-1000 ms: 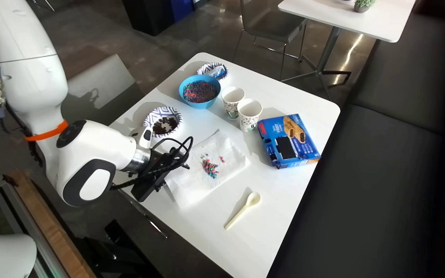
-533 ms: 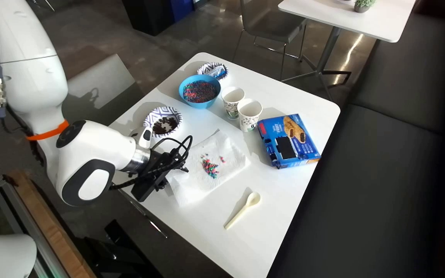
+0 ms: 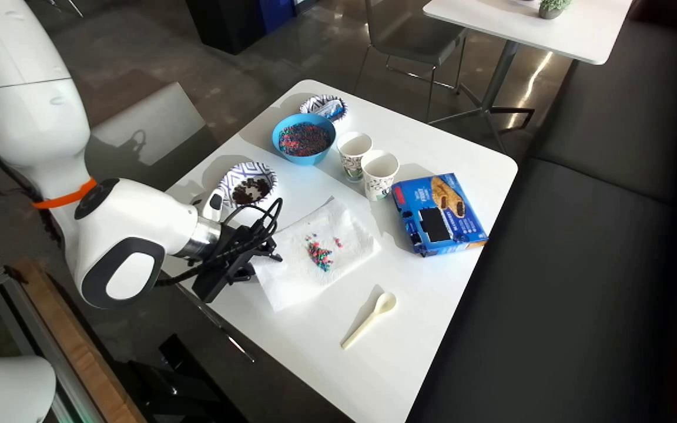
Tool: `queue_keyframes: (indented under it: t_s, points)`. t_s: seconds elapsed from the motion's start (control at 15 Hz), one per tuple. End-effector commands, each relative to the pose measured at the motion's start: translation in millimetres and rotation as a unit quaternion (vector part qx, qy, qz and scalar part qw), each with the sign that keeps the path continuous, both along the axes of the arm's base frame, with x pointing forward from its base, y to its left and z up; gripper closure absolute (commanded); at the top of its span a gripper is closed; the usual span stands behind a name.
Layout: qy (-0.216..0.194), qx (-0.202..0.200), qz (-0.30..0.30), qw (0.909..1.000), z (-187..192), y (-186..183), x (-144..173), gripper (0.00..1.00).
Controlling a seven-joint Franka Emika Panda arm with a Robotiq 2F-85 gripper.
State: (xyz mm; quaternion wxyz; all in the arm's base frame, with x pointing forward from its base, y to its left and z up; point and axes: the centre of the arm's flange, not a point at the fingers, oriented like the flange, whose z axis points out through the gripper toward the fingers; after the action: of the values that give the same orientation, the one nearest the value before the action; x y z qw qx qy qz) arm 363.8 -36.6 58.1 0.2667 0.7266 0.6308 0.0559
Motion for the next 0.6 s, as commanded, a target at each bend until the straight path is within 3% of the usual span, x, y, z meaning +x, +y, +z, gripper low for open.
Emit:
queue_keyframes:
  t_s: [0.0, 0.27, 0.33, 0.53]
  points:
    - [0.019, -0.015, -0.003, 0.9997, 8.5, 12.6, -7.4, 0.63]
    - [0.018, -0.020, -0.001, 0.9996, 12.4, 17.7, -10.3, 0.74]
    - [0.017, -0.021, -0.001, 0.9996, 13.1, 18.9, -11.1, 0.82]
    - [0.015, -0.022, -0.002, 0.9996, 15.8, 22.0, -13.1, 0.76]
